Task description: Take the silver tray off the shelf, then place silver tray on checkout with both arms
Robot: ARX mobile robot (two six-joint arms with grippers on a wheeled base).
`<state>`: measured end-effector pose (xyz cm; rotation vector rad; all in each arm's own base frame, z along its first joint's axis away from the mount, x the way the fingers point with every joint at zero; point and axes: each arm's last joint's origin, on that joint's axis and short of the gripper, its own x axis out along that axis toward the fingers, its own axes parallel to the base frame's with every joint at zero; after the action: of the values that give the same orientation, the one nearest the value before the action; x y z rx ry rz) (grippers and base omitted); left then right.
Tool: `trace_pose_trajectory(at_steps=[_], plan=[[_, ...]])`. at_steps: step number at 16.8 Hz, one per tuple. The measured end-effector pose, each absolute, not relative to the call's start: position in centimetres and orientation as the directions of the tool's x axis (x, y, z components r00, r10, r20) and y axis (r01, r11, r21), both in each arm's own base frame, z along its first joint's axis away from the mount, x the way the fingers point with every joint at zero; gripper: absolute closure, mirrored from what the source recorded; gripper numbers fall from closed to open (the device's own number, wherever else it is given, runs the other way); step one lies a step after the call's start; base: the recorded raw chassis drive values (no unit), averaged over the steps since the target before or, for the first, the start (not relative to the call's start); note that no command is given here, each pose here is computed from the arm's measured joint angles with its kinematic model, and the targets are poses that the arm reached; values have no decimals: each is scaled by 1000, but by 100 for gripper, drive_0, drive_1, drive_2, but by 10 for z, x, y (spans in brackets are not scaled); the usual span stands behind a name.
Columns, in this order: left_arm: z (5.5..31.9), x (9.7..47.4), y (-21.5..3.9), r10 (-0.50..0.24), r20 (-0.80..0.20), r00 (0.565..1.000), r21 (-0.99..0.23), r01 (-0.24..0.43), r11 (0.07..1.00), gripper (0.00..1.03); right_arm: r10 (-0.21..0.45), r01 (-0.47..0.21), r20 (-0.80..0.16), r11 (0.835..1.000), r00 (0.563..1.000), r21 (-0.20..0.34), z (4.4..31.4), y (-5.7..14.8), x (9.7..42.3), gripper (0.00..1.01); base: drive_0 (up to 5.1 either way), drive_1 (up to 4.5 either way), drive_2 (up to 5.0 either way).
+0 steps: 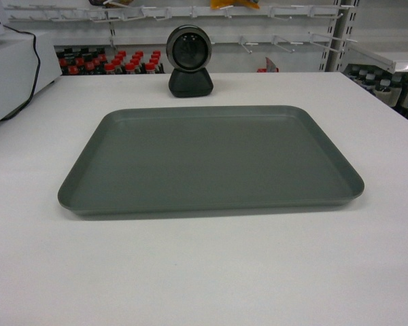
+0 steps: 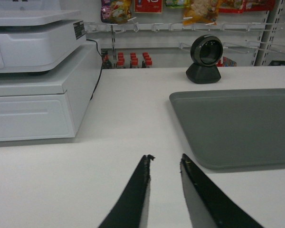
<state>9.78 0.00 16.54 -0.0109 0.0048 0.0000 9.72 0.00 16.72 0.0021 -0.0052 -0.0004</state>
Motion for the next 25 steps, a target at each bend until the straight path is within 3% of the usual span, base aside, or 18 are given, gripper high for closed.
trace_pose_trajectory(at_steps=[7, 8, 22, 25], plan=[[165, 98, 0, 0, -5, 1000, -11, 0, 1000, 9, 0, 0, 5, 1000, 1000, 2, 167, 0, 97, 2, 0, 0, 0], [165, 98, 0, 0, -5, 1000, -10, 0, 1000, 3, 0, 0, 5, 1000, 1000, 2, 167, 0, 97, 3, 0, 0, 0], [165, 98, 0, 0, -5, 1000, -10, 0, 1000, 5, 0, 0, 5, 1000, 1000, 2, 167, 0, 97, 3, 0, 0, 0], [165, 98, 0, 0, -5, 1000, -10, 0, 1000, 5, 0, 0, 5, 1000, 1000, 2, 167, 0, 97, 3, -2, -424, 419]])
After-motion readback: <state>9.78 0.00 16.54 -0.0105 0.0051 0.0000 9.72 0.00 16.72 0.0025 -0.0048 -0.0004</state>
